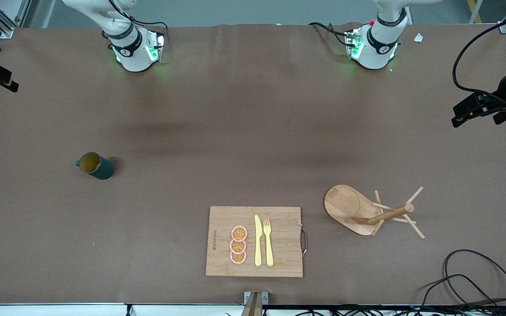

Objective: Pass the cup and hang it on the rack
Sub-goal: 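Reach the right gripper toward the teal mug, then close the right gripper on the teal mug rim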

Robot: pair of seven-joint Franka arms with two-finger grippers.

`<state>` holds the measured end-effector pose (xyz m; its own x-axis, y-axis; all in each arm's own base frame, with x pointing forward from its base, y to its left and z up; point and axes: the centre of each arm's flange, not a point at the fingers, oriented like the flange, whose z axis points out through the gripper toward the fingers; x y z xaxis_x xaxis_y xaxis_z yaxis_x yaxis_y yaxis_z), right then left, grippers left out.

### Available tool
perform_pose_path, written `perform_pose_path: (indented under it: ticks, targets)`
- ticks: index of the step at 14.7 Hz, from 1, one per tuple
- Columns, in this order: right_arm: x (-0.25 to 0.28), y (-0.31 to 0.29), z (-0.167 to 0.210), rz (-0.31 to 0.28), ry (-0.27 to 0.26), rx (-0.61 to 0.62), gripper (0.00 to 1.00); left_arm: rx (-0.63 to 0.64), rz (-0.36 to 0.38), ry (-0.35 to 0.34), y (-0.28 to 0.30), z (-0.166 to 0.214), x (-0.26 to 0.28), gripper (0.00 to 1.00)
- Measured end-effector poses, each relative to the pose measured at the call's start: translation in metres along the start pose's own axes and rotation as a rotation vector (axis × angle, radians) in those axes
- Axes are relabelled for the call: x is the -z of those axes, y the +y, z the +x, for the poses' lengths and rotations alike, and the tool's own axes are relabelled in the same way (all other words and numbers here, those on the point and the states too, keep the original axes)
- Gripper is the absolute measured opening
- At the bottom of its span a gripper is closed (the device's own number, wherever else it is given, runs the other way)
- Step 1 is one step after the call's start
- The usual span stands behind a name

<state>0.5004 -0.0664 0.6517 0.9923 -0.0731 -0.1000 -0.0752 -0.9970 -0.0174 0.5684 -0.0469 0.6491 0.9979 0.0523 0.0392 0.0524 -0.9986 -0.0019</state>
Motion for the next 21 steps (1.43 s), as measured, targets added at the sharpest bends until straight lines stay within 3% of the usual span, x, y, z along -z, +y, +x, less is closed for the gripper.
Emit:
perform_pose_path:
  ticks: [2, 7, 10, 15, 17, 21]
  targets:
    - [-0.018, 0.001, 0.017, -0.002, -0.016, -0.002, 1.00, 0.000, 0.000, 0.000, 0.000, 0.000, 0.000, 1.00]
    - [-0.115, 0.011, 0.090, -0.010, -0.113, -0.005, 1.00, 0.000, 0.000, 0.001, 0.000, 0.000, 0.000, 1.00]
    - [-0.164, 0.013, 0.109, -0.010, -0.099, 0.062, 1.00, 0.000, 0.000, 0.001, 0.000, 0.000, 0.000, 1.00]
    - [-0.252, 0.040, 0.109, 0.024, -0.035, 0.372, 1.00, 0.000, 0.000, 0.001, 0.000, 0.000, 0.000, 1.00]
    - [-0.291, 0.057, 0.109, 0.046, -0.021, 0.460, 1.00, 0.000, 0.000, 0.001, 0.000, 0.000, 0.001, 1.00]
    - [-0.362, 0.064, 0.113, 0.028, 0.013, 0.588, 1.00, -0.001, 0.000, 0.001, 0.000, 0.000, 0.001, 1.00]
